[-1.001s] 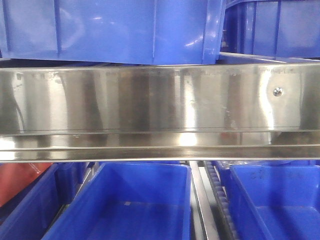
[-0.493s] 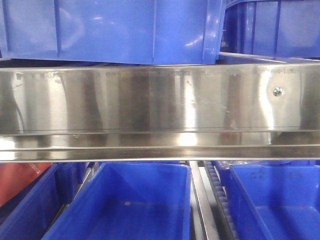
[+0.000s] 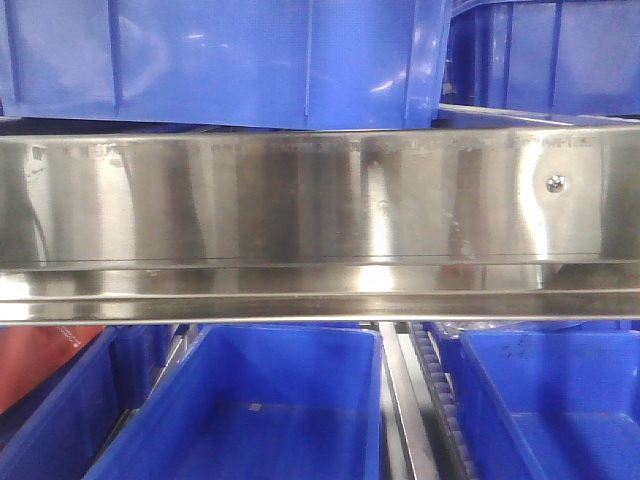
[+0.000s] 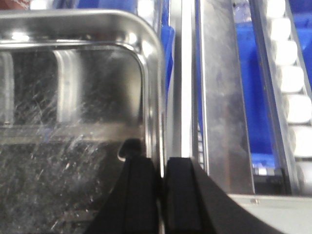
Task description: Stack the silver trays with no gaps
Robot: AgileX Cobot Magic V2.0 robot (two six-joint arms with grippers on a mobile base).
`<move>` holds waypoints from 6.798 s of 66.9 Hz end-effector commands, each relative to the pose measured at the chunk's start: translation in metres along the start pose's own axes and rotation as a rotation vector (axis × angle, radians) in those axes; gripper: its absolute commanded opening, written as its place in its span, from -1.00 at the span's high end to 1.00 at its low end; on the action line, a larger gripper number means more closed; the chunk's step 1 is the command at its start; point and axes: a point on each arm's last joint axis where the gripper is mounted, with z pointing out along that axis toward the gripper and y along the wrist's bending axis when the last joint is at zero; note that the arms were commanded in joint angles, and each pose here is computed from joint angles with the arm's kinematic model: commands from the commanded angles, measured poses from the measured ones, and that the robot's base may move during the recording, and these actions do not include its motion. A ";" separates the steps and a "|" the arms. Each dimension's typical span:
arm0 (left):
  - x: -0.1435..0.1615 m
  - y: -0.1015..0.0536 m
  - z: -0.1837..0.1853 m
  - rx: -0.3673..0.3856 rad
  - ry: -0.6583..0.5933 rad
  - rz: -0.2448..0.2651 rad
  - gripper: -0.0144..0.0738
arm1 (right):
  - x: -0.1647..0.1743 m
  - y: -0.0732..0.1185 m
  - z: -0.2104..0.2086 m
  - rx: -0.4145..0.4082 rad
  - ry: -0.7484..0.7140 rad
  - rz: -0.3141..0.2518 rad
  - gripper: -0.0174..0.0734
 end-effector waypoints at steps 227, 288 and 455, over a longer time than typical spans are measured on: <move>-0.047 0.008 -0.010 -0.124 -0.488 0.204 0.71 | -0.006 0.014 -0.004 -0.150 -0.076 -0.003 0.67; -0.047 0.008 -0.010 -0.124 -0.488 0.204 0.71 | -0.006 0.014 -0.004 -0.150 -0.076 -0.003 0.67; -0.047 0.008 -0.010 -0.124 -0.488 0.204 0.71 | -0.006 0.014 -0.004 -0.154 -0.079 -0.003 0.67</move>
